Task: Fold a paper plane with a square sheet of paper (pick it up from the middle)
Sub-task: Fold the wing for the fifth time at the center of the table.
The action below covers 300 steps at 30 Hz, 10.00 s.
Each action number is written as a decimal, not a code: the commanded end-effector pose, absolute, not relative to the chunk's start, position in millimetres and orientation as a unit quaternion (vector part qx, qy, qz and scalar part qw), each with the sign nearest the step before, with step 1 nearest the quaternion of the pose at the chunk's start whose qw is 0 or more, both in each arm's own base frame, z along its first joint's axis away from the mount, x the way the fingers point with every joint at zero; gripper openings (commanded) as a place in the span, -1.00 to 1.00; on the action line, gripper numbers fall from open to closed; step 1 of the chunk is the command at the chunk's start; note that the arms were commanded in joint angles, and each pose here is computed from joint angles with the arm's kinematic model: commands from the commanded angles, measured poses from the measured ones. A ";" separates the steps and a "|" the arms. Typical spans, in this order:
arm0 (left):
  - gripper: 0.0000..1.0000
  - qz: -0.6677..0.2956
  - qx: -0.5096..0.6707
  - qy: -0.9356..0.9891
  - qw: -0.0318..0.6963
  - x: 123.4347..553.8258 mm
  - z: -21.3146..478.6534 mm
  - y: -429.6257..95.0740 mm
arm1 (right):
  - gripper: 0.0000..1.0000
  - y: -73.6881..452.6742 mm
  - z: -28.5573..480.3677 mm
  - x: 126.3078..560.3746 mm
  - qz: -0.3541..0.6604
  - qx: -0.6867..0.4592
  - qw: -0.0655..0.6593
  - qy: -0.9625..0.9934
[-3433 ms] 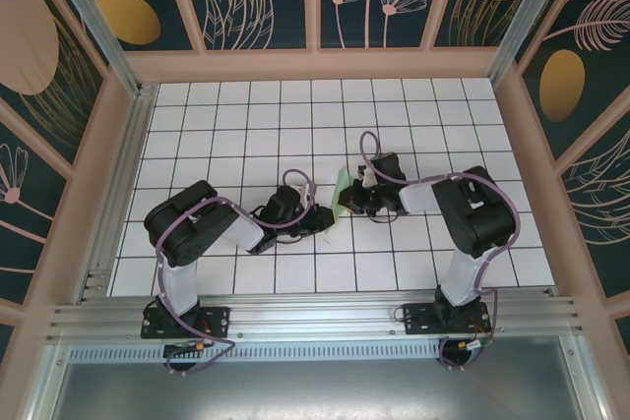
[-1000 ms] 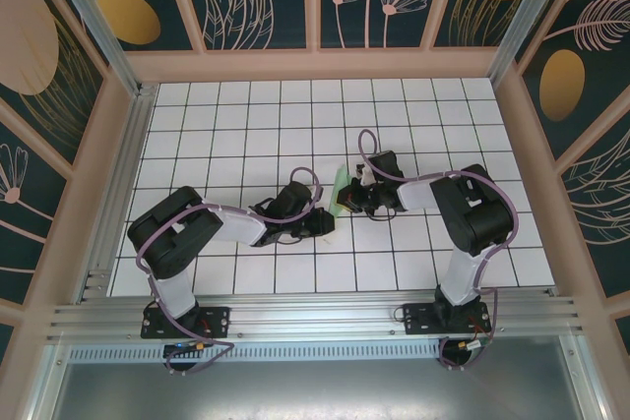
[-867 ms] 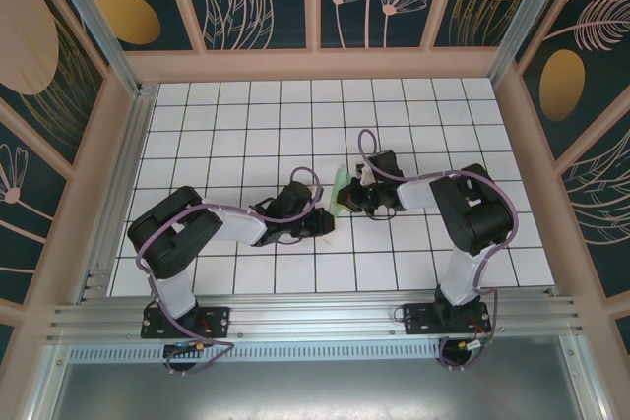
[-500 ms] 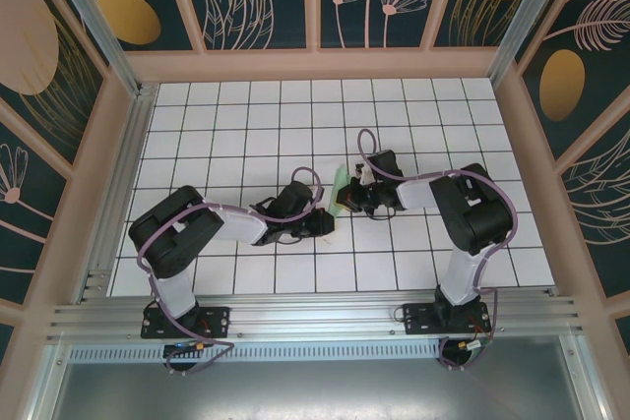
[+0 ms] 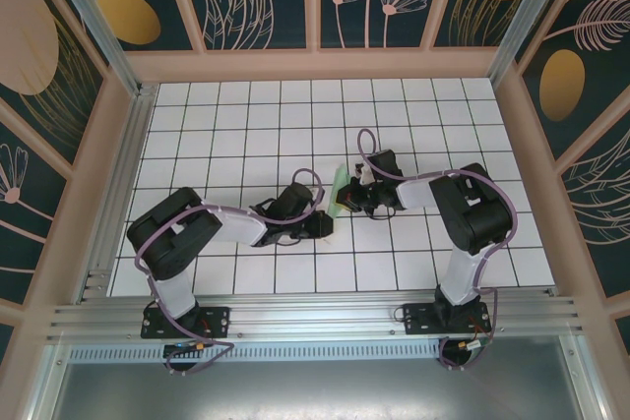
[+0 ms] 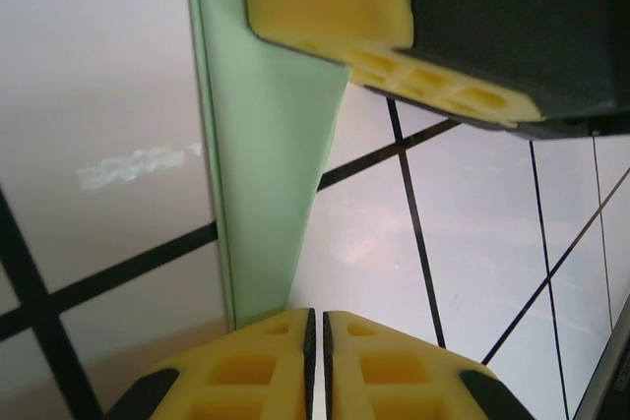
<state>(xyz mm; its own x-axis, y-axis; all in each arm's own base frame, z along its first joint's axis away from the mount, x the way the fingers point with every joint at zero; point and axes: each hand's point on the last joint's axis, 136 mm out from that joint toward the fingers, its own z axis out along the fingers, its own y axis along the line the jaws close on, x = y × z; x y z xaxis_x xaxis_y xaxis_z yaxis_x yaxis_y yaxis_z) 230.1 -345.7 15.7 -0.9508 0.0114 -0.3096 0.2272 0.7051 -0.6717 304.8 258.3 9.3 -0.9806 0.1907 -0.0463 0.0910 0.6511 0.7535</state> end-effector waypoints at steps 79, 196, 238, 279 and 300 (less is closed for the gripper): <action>-0.89 -0.306 0.061 0.945 0.100 232.2 -26.2 -325.3 | -0.54 216.6 14.7 307.3 0.286 0.080 0.114 0.948; -0.29 -0.433 -0.026 0.878 0.203 268.6 58.9 -349.2 | -0.14 238.5 57.9 315.9 0.412 -0.026 0.142 0.900; -0.60 -0.471 -0.009 0.867 0.164 249.0 36.4 -355.4 | -0.74 260.6 31.7 309.9 0.387 -0.069 0.116 0.912; -0.83 -0.326 -0.005 0.935 0.140 246.7 -12.3 -339.3 | -0.86 263.0 33.1 294.4 0.352 -0.039 0.122 0.927; -0.70 -0.457 -0.036 0.864 0.208 269.9 68.6 -357.7 | -0.88 258.0 10.3 288.4 0.335 -0.020 0.090 0.938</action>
